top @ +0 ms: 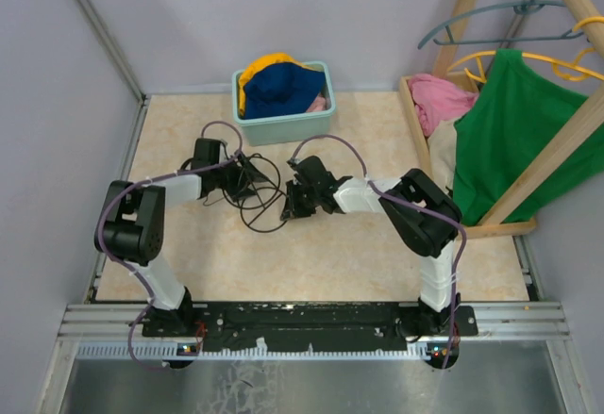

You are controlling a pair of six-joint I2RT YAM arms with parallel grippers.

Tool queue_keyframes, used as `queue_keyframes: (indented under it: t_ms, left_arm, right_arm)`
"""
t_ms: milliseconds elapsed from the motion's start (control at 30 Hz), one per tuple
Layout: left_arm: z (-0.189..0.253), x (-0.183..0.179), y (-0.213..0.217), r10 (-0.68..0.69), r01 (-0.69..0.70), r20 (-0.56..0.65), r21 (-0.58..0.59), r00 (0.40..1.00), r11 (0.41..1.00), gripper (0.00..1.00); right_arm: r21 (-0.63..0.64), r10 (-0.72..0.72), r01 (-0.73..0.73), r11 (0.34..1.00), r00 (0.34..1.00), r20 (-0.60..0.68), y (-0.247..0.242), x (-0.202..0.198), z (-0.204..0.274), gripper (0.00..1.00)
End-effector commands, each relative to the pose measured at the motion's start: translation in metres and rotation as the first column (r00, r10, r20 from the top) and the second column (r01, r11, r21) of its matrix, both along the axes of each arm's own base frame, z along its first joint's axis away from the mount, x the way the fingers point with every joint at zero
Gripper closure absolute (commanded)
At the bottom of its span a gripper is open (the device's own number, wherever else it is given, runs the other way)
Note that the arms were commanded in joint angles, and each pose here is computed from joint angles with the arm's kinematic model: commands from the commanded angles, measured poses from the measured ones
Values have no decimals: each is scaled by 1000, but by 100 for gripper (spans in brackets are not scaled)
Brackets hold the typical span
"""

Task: Stack the hats

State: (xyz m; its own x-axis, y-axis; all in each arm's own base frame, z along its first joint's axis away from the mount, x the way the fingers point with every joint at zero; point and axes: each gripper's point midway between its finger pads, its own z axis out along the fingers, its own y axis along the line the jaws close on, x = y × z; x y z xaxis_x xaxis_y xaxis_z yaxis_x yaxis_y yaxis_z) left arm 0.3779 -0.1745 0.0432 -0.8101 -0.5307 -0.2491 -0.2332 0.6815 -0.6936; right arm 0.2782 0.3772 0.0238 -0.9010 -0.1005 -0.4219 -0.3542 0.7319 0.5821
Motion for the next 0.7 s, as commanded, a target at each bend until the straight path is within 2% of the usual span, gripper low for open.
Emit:
queue_keyframes:
  t_ms: [0, 467, 667]
  left_arm:
    - [4, -1, 25, 14, -15, 20, 47, 1000, 999, 27]
    - [34, 12, 68, 53, -57, 80, 48, 995, 997, 27]
    - [61, 31, 78, 40, -56, 149, 104, 988, 993, 27]
  right_arm:
    - [25, -4, 2, 1000, 999, 45, 4, 12, 10, 100]
    - [-28, -107, 108, 994, 994, 31, -37, 28, 1, 100]
    - [-70, -144, 146, 987, 989, 30, -60, 29, -5, 100]
